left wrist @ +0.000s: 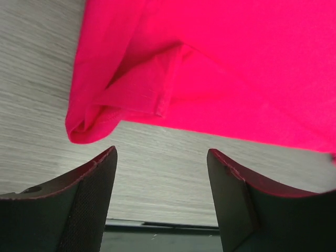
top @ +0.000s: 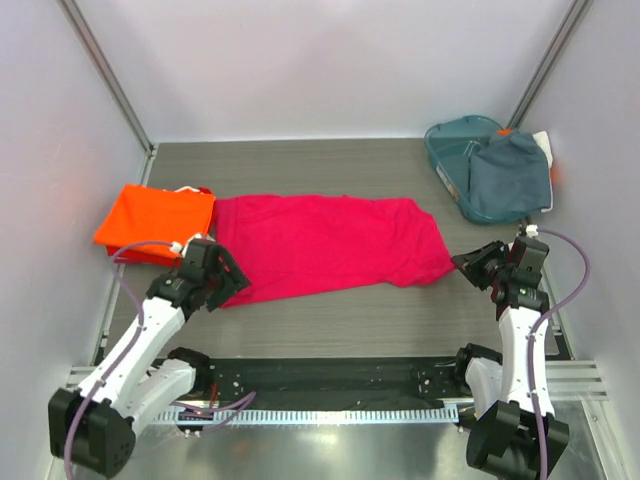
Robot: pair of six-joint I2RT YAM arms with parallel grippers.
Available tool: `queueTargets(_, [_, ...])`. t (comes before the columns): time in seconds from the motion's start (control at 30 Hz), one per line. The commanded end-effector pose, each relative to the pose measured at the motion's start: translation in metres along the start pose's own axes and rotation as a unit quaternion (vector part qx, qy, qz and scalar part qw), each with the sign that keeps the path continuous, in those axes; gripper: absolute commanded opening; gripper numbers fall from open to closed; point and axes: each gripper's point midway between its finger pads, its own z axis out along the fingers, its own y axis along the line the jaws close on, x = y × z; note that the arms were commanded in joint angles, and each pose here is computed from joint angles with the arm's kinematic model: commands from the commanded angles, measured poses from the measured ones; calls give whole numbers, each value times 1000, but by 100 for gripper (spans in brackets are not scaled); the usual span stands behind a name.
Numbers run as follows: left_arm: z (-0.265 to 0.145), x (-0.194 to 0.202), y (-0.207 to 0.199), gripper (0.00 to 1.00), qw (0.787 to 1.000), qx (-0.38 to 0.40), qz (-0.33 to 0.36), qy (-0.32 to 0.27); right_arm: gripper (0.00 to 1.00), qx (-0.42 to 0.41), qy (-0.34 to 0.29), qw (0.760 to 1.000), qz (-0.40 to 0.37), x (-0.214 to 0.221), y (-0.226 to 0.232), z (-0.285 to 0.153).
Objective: Fold and stack the t-shirts
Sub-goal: Flatten the tshirt out
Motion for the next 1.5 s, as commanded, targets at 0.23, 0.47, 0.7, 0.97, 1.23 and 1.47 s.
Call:
queueTargets(0.23, [12, -14, -20, 53, 975, -109, 191, -37, 11, -24, -2, 999, -28, -12, 16, -2])
queueTargets(0.47, [38, -4, -20, 43, 959, -153, 240, 0, 11, -28, 5, 999, -28, -10, 17, -1])
queueTargets(0.7, [55, -2, -16, 37, 950, -178, 258, 11, 11, -28, 4, 999, -27, -9, 16, -1])
queueTargets(0.97, [65, 0, -12, 35, 943, -198, 268, 21, 11, -29, 2, 999, -25, -9, 17, -3])
queueTargets(1.23, [67, 2, -15, 36, 943, -191, 271, 23, 11, -29, 4, 999, -25, -9, 17, -2])
queueTargets(1.47, [70, 4, -21, 40, 941, -186, 282, 27, 11, -28, 8, 999, -24, -7, 15, -1])
